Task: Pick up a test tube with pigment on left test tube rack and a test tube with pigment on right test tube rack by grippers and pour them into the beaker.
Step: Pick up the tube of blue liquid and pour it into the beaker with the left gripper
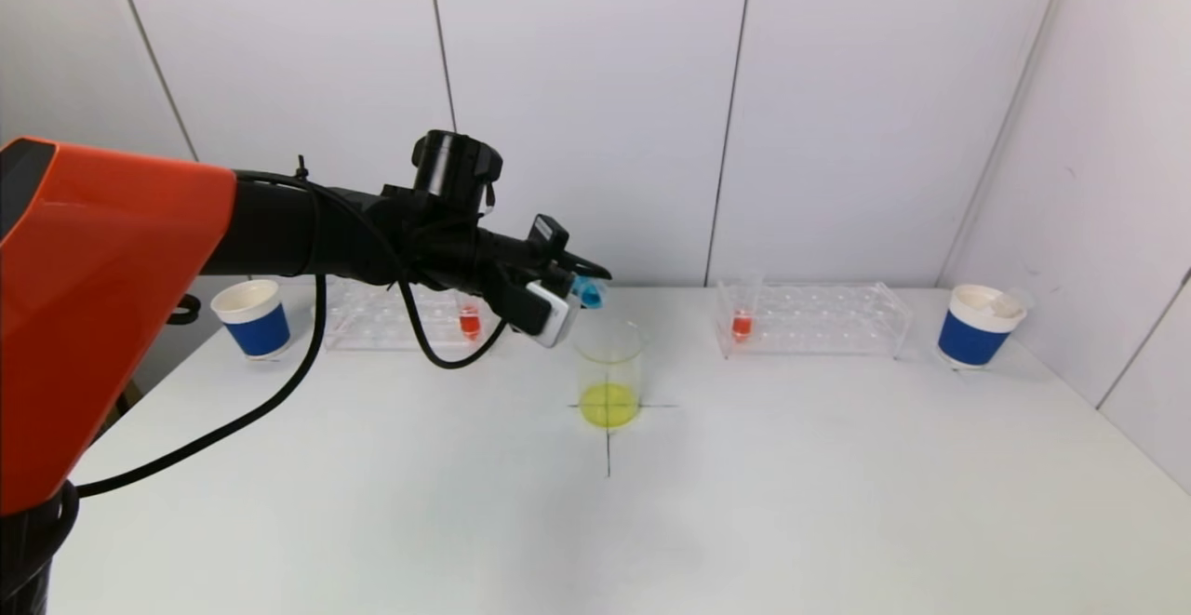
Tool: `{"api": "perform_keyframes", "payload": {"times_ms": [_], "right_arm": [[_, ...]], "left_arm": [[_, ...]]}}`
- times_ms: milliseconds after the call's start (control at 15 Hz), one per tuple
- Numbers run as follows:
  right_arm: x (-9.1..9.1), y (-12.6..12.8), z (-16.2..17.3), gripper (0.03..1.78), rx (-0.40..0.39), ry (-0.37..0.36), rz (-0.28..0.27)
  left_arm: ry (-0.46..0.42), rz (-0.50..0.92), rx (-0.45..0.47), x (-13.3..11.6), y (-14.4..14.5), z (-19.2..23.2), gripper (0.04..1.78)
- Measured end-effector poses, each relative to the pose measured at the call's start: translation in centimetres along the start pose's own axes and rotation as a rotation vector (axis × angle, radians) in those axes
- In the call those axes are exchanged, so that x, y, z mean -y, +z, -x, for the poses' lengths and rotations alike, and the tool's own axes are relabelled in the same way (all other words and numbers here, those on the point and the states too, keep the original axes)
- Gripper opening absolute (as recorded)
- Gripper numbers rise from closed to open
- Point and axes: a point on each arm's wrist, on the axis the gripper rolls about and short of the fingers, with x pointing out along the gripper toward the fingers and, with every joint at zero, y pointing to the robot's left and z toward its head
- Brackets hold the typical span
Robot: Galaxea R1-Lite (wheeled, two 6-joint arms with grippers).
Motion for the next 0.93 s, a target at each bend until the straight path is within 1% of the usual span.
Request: {"api": "perform_keyframes", "payload": {"times_ms": [133,600,933], "right_arm": [[0.0,0.0,0.0,1.77,0.000,0.000,0.000],[0.0,0.0,0.0,1.77,0.000,0.000,0.000],[0.0,0.0,0.0,1.77,0.000,0.000,0.000]], "left_arm": [[-0.003,-0.015,0.003,0.0,0.1,-0.7,0.46],[-0.034,0.001,-0.005,1.1,-0.3,-2.1,0.46],[-0.037,0.000,-0.020,0.8,-0.9,-2.5,0.46]]}}
